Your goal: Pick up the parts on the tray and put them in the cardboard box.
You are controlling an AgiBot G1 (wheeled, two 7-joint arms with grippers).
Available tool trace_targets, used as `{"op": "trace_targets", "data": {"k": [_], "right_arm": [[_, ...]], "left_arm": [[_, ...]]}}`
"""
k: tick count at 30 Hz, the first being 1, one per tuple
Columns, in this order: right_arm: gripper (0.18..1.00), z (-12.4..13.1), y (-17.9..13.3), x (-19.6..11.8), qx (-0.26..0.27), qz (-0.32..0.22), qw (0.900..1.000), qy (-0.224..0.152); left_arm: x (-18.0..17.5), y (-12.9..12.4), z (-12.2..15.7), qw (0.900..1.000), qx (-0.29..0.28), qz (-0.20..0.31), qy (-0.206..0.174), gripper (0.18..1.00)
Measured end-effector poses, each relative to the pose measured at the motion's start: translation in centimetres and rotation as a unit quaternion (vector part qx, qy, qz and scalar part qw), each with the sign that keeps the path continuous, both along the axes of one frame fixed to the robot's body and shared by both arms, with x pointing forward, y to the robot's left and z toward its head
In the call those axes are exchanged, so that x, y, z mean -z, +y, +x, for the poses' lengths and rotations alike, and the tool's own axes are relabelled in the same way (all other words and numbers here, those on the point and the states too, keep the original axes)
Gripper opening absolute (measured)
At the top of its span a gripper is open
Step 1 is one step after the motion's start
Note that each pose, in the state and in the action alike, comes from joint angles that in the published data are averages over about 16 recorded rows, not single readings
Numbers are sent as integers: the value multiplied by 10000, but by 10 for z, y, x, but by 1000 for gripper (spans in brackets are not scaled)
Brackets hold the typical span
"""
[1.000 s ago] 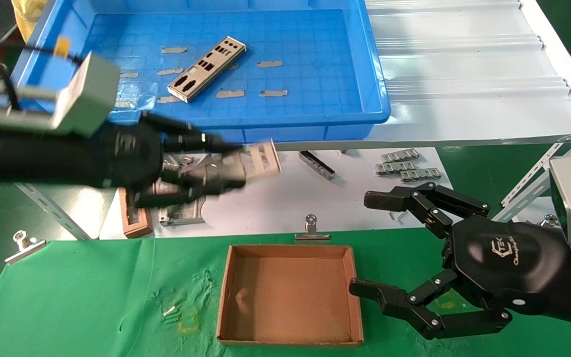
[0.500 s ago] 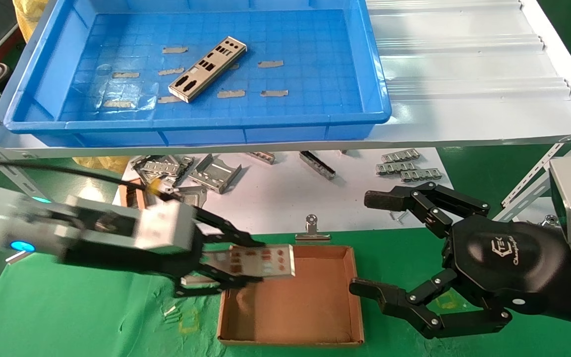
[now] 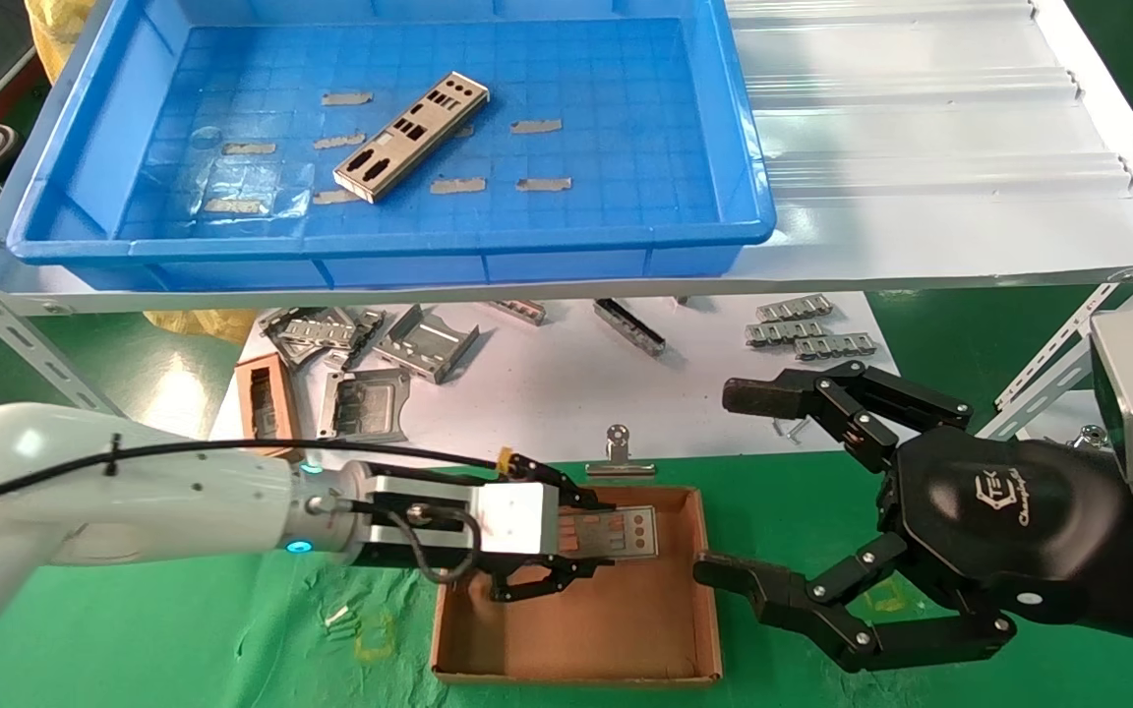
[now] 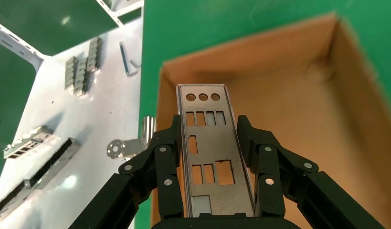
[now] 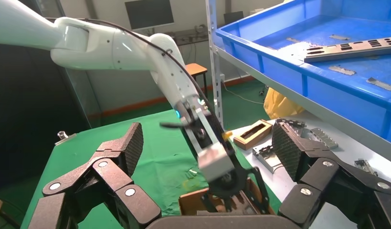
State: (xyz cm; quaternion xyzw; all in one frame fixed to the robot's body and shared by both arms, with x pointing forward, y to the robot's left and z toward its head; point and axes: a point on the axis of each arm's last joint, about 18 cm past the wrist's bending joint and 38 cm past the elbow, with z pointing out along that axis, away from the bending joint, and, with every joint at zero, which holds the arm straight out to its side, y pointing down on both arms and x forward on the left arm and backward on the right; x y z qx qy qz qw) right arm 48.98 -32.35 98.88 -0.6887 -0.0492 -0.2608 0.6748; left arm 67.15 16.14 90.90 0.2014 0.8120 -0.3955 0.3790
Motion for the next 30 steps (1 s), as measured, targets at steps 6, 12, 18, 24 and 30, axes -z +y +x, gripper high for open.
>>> {"op": "trace_targets", "data": {"k": [6,12,18,24,30], "right_arm": [[1000,0,0,0,0,0,10000,0],[1000,0,0,0,0,0,10000,0],[1000,0,0,0,0,0,10000,0],[1000,0,0,0,0,0,10000,0],[1000,0,0,0,0,0,10000,0]], "left_arm": [[12,-8,9,9997,-26,177,-169,453],[15,-10,11,9995,-21,210,-221,465],[15,-12,12,9994,4,216,-268,501],[13,-10,7,9998,88,123,-157,574],[10,-3,-8,9988,259,-230,360,676]]}}
